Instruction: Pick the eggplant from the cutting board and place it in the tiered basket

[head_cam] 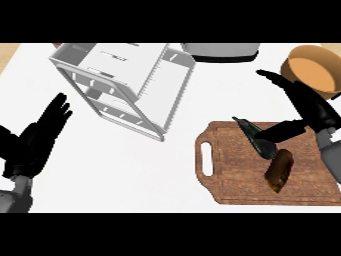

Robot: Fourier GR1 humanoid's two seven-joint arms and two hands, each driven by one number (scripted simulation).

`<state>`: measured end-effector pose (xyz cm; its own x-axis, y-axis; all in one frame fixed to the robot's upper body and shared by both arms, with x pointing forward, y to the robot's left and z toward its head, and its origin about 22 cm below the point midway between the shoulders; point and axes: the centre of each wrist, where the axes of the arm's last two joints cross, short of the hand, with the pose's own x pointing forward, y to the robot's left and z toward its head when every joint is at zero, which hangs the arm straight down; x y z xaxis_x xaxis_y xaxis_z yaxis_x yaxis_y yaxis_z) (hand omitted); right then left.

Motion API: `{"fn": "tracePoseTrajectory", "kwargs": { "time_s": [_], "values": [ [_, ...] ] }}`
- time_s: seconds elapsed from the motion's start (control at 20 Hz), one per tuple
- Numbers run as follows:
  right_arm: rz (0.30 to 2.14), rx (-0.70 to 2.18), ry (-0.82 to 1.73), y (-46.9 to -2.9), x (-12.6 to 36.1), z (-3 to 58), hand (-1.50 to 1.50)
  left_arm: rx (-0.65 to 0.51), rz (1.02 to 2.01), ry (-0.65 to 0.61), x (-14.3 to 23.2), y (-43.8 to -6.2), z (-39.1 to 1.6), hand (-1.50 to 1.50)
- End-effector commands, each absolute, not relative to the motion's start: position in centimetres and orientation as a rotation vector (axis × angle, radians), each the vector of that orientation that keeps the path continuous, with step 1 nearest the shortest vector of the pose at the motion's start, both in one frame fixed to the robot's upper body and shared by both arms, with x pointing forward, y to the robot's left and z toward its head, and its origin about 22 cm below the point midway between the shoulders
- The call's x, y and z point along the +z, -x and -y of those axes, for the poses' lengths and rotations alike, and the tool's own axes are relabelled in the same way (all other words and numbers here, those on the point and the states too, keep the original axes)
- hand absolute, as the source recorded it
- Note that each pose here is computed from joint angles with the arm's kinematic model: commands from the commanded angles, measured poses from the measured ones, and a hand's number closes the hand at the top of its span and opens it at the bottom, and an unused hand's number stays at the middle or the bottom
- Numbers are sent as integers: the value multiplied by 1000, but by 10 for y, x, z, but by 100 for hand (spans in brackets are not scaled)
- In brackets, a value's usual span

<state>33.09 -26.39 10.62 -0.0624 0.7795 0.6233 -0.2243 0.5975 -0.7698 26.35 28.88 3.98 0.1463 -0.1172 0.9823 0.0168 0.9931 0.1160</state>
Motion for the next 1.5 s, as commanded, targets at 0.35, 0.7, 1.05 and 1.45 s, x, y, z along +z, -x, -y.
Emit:
{"fn": "tracePoseTrajectory", "kwargs": {
  "time_s": [0.35,0.7,1.05,1.45],
  "values": [
    [874,1461,468,-345,165,208,-150,-84,1422,-69,31,-266,-282,0],
    [856,1356,532,-341,136,187,-150,-84,1423,-84,39,-262,-275,0],
    [763,1363,582,-325,82,196,-150,-112,1422,-72,30,-258,-305,0],
    [782,1365,633,-328,48,199,-150,-81,1420,-60,41,-272,-291,0]
  ]
}}
